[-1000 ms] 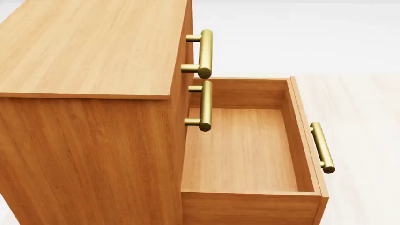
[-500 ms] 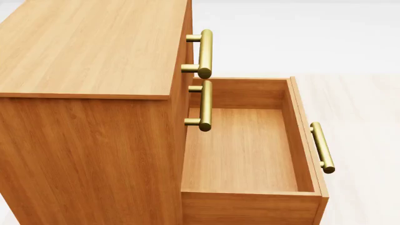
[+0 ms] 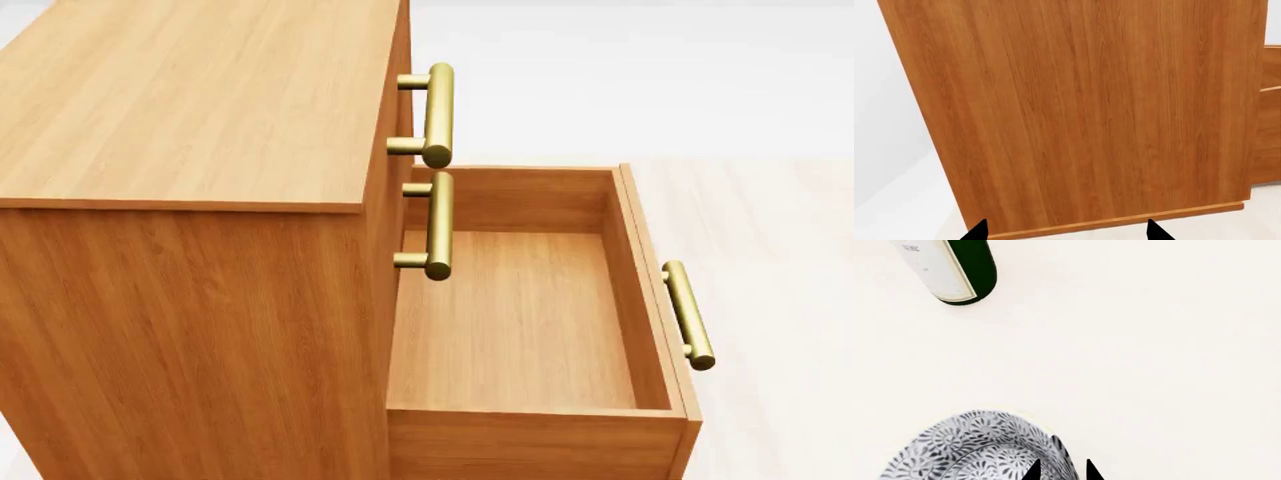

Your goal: Put the bowl in the bottom drawer of the cabinet and close it.

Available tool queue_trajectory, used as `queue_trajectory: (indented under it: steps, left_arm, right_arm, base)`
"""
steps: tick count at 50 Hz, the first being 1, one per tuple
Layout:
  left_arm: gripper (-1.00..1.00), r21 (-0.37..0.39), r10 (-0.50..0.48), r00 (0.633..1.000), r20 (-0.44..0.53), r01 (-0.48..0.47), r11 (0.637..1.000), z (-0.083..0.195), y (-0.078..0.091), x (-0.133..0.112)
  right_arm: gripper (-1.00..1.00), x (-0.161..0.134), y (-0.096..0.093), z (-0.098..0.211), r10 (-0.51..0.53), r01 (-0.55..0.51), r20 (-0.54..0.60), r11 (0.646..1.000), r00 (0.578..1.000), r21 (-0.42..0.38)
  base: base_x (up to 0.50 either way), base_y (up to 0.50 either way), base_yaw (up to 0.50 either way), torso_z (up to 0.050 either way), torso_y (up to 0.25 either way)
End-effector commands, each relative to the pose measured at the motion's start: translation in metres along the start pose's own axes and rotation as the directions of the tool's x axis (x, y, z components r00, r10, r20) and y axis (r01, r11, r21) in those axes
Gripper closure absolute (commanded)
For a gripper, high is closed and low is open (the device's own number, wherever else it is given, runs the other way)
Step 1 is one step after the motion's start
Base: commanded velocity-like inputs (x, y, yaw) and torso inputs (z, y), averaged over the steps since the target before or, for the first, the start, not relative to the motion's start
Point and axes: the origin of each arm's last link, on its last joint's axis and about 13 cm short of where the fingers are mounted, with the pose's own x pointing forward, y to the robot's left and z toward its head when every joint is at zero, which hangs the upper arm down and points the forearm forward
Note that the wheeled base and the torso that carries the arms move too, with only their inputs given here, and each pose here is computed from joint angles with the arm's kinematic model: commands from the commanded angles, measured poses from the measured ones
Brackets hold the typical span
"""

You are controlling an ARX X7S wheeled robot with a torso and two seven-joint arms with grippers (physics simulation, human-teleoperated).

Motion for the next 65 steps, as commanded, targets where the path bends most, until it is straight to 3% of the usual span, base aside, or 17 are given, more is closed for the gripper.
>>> queue_trajectory:
  steps: [1,9,20,32,46,52,53,57,65]
  left_arm:
    - [-1.00,0.002,-0.001,1.000,0.001,0.001,1.000,0.000,0.000,0.001]
    - [-1.00,-0.002,-0.001,1.000,0.002,0.001,1.000,0.000,0.000,0.001]
    - [-1.00,-0.003,-0.002,1.000,0.004,0.002,1.000,0.001,0.001,0.001]
    - [-1.00,-0.005,-0.004,1.000,0.006,0.004,1.000,0.003,0.001,-0.001]
    - [-1.00,-0.006,-0.007,1.000,0.005,0.007,1.000,0.002,0.000,-0.001]
    - [-1.00,-0.008,-0.008,1.000,0.007,0.008,1.000,0.002,0.000,-0.002]
    - [-1.00,-0.006,-0.009,1.000,0.007,0.009,1.000,0.002,0.000,-0.001]
    - [-1.00,-0.007,-0.009,1.000,0.007,0.009,1.000,0.002,0.000,-0.001]
    - [-1.00,-0.005,-0.009,1.000,0.006,0.009,1.000,0.001,0.000,0.000]
  right_arm:
    - [1.00,-0.010,0.004,-0.001,0.142,-0.147,0.132,0.989,0.981,0.027]
    - [1.00,-0.035,0.011,0.010,0.260,-0.269,0.237,0.963,0.936,0.005]
    - [1.00,-0.083,0.021,0.034,0.393,-0.396,0.395,0.915,0.831,-0.076]
    - [1.00,-0.116,0.039,0.054,0.452,-0.443,0.482,0.885,0.750,-0.140]
    - [1.00,-0.140,0.070,0.067,0.533,-0.497,0.515,0.839,0.671,-0.221]
    - [1.00,-0.142,0.077,0.068,0.560,-0.515,0.497,0.823,0.663,-0.241]
    - [1.00,-0.148,0.086,0.071,0.587,-0.525,0.482,0.806,0.650,-0.272]
    - [1.00,-0.151,0.092,0.073,0.605,-0.539,0.465,0.794,0.647,-0.282]
    - [1.00,-0.173,0.112,0.080,0.666,-0.572,0.441,0.744,0.601,-0.345]
  base:
    - [0.00,0.00,0.00,0.000,0.000]
    - [0.00,0.00,0.00,0.000,0.000]
    - [0.00,0.00,0.00,0.000,0.000]
    - [0.00,0.00,0.00,0.000,0.000]
    - [0.00,0.00,0.00,0.000,0.000]
    - [0.00,0.00,0.00,0.000,0.000]
    - [0.00,0.00,0.00,0.000,0.000]
    - [0.00,0.00,0.00,0.000,0.000]
    - [0.00,0.00,0.00,0.000,0.000]
